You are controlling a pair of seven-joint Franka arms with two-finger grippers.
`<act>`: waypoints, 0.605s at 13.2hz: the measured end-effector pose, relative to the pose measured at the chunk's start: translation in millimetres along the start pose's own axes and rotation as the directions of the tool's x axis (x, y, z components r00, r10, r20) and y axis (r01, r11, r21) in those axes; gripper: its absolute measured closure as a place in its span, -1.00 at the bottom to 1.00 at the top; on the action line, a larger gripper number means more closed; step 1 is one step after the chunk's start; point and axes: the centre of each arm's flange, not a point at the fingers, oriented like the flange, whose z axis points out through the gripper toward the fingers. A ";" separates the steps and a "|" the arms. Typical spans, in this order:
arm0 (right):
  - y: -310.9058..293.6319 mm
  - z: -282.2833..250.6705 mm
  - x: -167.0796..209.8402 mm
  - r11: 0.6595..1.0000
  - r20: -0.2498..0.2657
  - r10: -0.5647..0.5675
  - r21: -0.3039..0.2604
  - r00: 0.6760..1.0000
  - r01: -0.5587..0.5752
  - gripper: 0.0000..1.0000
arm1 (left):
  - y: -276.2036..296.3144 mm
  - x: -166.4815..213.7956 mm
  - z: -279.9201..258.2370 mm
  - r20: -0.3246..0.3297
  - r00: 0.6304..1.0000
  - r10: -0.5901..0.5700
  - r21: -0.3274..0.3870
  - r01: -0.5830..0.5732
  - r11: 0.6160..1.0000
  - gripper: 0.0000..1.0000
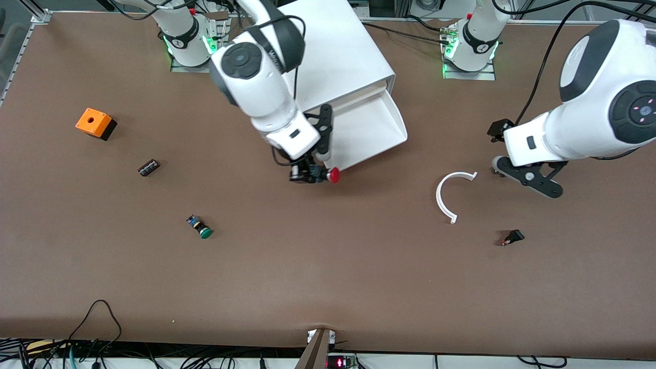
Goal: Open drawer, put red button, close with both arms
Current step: 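Lift the red button with the right gripper while the left gripper releases the drawer, then lower the red button into the open drawer and open the right gripper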
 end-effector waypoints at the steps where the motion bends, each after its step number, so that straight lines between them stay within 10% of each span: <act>1: -2.4 -2.7 7.5 0.999 -0.004 -0.042 -0.003 0.999 0.042 0.17 | -11.1 -2.2 0.8 -0.005 1.000 -0.024 -0.007 0.024 1.000 -1.00; 8: -28.4 -6.3 53.6 0.967 0.134 -0.249 0.080 0.959 0.240 0.17 | -57.9 -25.0 -4.3 -0.238 0.902 -0.361 -0.045 0.361 0.931 -1.00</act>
